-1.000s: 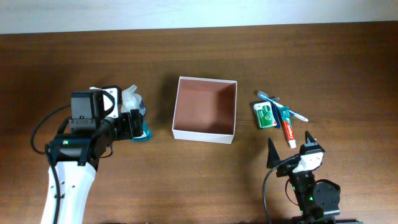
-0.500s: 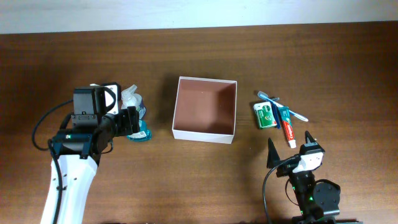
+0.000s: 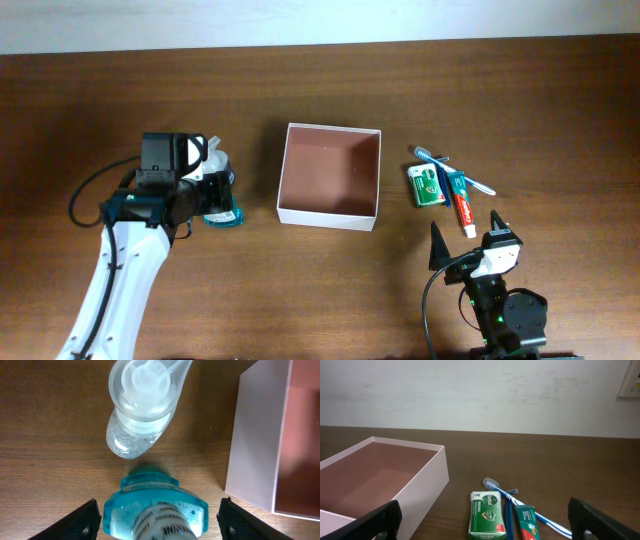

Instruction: Pack container

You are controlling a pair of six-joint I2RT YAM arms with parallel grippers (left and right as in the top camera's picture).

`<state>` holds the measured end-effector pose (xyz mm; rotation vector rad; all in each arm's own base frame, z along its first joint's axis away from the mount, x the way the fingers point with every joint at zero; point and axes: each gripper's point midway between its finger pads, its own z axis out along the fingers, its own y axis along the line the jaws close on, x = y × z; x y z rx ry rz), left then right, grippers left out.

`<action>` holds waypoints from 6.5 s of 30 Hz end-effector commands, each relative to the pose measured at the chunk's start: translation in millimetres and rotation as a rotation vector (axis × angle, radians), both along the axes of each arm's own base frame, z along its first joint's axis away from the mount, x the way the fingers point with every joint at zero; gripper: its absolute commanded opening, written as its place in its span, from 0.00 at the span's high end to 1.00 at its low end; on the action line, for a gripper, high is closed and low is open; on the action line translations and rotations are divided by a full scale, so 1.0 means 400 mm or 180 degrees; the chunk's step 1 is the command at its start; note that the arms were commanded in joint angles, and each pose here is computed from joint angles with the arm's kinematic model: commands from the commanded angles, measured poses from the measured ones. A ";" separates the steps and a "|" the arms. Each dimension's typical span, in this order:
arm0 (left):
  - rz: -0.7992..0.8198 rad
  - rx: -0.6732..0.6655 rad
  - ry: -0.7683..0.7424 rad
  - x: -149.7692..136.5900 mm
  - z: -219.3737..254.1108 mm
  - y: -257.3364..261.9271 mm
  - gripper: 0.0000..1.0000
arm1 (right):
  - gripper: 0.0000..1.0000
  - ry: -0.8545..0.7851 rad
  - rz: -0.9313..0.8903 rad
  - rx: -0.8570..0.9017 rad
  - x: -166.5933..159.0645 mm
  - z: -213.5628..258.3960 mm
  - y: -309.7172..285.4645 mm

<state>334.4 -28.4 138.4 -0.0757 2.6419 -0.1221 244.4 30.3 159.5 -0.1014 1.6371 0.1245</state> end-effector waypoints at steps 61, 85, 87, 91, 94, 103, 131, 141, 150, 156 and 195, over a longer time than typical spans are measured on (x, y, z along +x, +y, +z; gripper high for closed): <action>-0.1163 -0.0663 -0.1878 0.018 0.447 -0.350 0.87 | 0.01 0.0006 -0.0018 0.0000 0.000 -0.004 -0.004; -0.0890 0.0162 -0.1168 0.137 0.219 -0.456 0.88 | 0.01 0.0006 -0.0018 0.0000 0.000 -0.004 -0.004; -0.0890 0.0151 -0.1193 0.140 0.223 -0.458 0.88 | 0.01 0.0006 -0.0018 0.0000 0.000 -0.004 -0.004; -0.1029 0.0214 -0.1364 0.156 0.246 -0.469 0.88 | 0.01 0.0006 -0.0018 0.0000 0.000 -0.004 -0.004; -0.1245 0.0352 -0.1585 0.174 0.275 -0.482 0.92 | 0.01 0.0006 -0.0018 0.0000 0.000 -0.004 -0.004; -0.1852 0.0667 -0.2115 0.212 0.336 -0.532 0.91 | 0.01 0.0006 -0.0018 0.0000 0.000 -0.004 -0.004; -0.3616 -0.0166 -0.1976 0.274 0.114 -0.513 0.89 | 0.01 0.0006 -0.0018 0.0000 0.000 -0.004 -0.004; -0.3783 0.0090 -0.2081 0.298 0.090 -0.486 0.72 | 0.01 0.0006 -0.0018 0.0000 0.000 -0.004 -0.004; -0.3820 -0.0007 -0.2143 0.299 0.099 -0.469 0.71 | 0.01 0.0006 -0.0018 0.0000 0.000 -0.004 -0.004; -0.3817 -0.0012 -0.2121 0.298 0.093 -0.468 0.69 | 0.01 0.0006 -0.0018 0.0000 0.000 -0.004 -0.004; -0.2707 -0.0517 -0.2334 0.311 0.368 -0.442 0.53 | 0.02 0.0006 -0.0018 0.0000 0.000 -0.004 -0.004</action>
